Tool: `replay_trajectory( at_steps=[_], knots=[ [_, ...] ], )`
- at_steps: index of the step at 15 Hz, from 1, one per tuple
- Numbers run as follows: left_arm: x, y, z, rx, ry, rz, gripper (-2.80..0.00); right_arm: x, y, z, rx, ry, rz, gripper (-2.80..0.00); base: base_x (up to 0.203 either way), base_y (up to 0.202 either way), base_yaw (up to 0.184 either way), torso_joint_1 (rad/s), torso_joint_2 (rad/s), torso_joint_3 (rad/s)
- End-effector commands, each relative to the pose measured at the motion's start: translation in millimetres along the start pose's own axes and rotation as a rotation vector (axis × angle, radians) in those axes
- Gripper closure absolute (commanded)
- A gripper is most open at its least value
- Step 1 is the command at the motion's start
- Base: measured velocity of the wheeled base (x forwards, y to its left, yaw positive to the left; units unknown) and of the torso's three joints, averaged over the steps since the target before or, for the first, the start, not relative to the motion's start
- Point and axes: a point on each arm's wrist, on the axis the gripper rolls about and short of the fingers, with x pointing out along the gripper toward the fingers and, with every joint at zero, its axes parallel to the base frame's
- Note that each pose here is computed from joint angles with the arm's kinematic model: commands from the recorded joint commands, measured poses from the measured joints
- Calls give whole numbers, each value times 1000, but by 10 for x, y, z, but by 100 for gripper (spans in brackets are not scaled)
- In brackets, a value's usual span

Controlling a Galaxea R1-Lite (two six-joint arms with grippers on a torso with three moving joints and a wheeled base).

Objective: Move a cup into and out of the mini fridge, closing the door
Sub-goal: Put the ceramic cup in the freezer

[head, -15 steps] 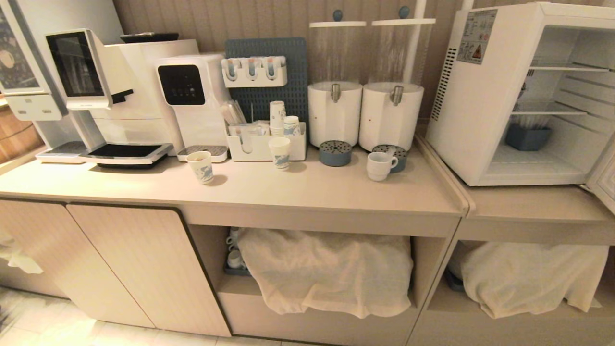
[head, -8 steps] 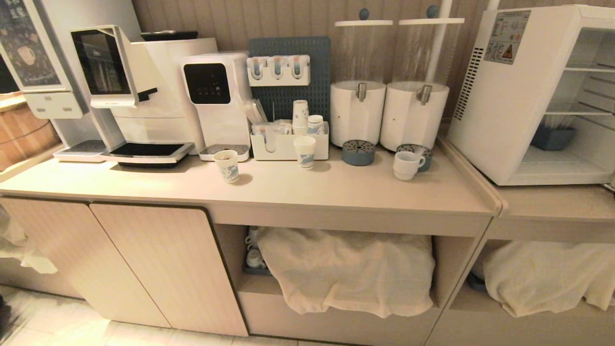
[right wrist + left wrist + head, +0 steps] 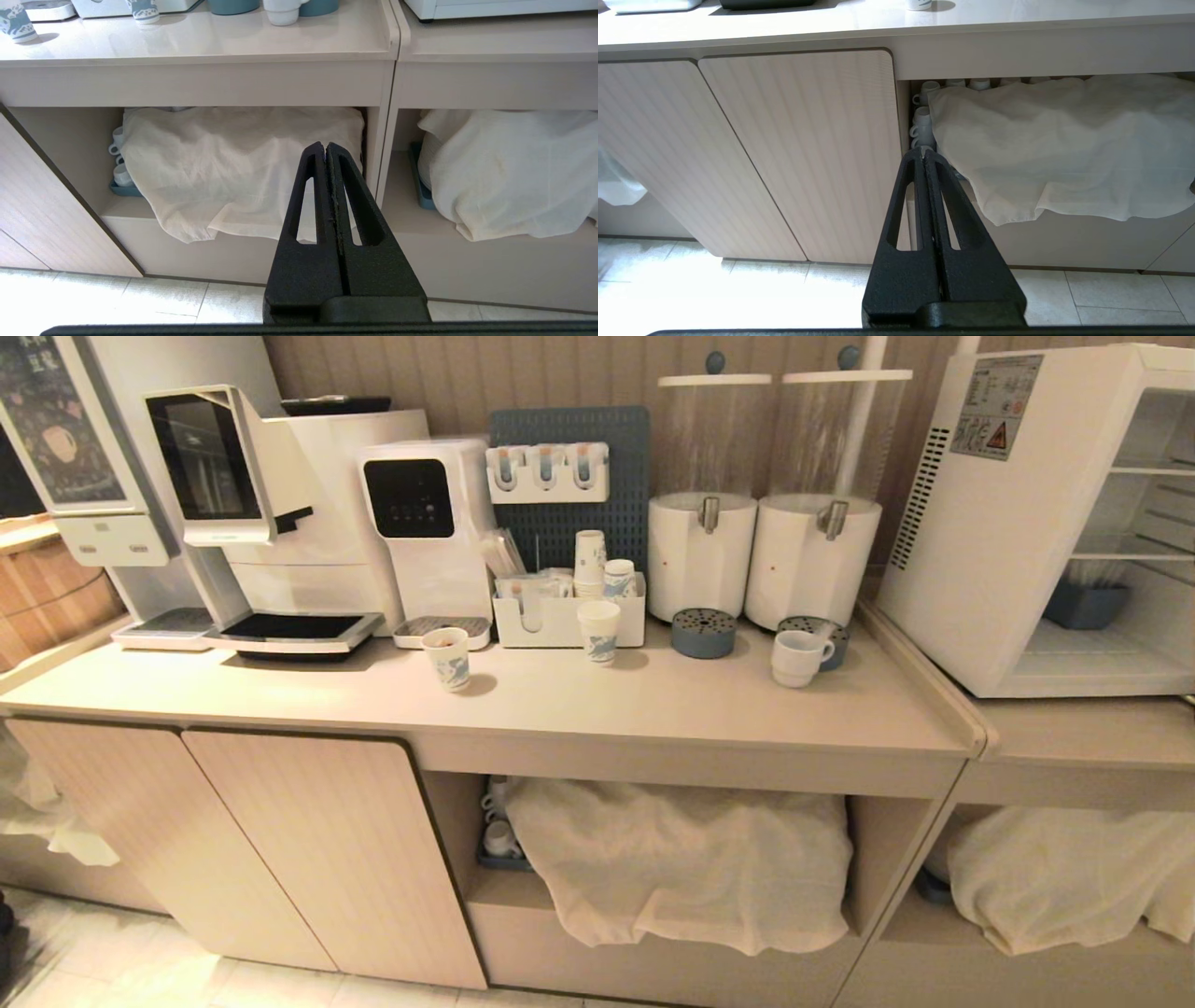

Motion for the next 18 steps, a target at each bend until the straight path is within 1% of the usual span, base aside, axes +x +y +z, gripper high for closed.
replay_trajectory(
  at_steps=[1, 5, 14, 18],
  knots=[
    [1, 0, 0, 2, 1, 2, 0, 0, 0, 0, -1, 0, -1, 0, 0, 0, 0, 0, 0, 0],
    [1, 0, 0, 4, 1, 2, 0, 1, 0, 0, 0, 1, 0, 0, 0, 0, 0, 0, 0, 0],
    [1, 0, 0, 1, 1, -1, 0, 0, 0, 0, -1, 1, -1, 0, 179, 0, 2, 1, 5, 1],
    [1, 0, 0, 2, 1, 1, 0, -1, 0, -1, -1, -1, -1, 0, 16, 0, 1, 0, 2, 0]
  ],
)
